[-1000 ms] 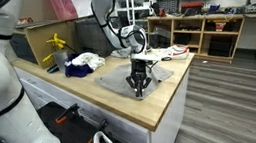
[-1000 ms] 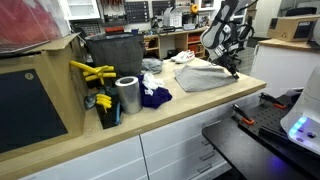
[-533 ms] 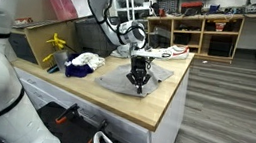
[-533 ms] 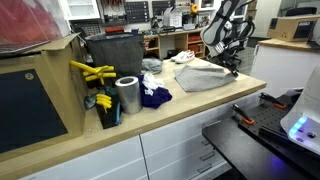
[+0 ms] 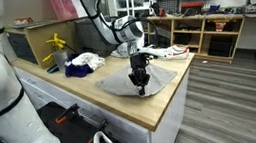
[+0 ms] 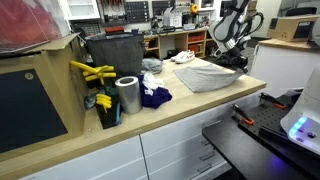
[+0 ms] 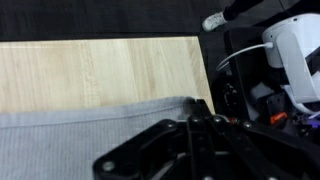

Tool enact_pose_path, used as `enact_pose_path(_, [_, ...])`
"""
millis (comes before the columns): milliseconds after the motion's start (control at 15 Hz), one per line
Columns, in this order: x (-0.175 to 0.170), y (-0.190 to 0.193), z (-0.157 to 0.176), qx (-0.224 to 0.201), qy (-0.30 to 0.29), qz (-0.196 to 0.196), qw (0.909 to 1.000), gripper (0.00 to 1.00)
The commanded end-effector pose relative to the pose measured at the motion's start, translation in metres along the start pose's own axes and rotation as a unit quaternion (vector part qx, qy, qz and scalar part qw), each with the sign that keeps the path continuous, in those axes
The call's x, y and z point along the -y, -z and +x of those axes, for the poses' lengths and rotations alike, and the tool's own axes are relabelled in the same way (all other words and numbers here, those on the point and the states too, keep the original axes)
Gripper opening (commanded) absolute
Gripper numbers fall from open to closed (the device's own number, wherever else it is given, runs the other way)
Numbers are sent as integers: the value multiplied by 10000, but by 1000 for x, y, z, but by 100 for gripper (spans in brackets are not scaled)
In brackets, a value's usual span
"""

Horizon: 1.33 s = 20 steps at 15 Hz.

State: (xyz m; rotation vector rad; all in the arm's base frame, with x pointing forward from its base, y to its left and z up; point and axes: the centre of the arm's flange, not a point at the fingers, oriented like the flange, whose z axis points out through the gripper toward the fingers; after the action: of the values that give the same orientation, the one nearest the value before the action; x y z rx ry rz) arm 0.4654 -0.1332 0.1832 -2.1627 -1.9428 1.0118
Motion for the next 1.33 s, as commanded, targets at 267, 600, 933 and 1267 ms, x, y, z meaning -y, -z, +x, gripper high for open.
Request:
enact_pose_path(267, [47, 1, -4, 617, 1824, -510, 9800, 58])
enact_pose_path(600, [27, 14, 11, 219, 1118, -280, 9931, 48])
enact_pose_path(933, [-20, 20, 21, -351, -277, -568, 9974, 26])
enact_pose_path(1267, [-50, 25, 36, -678, -1529, -1002, 9808, 0])
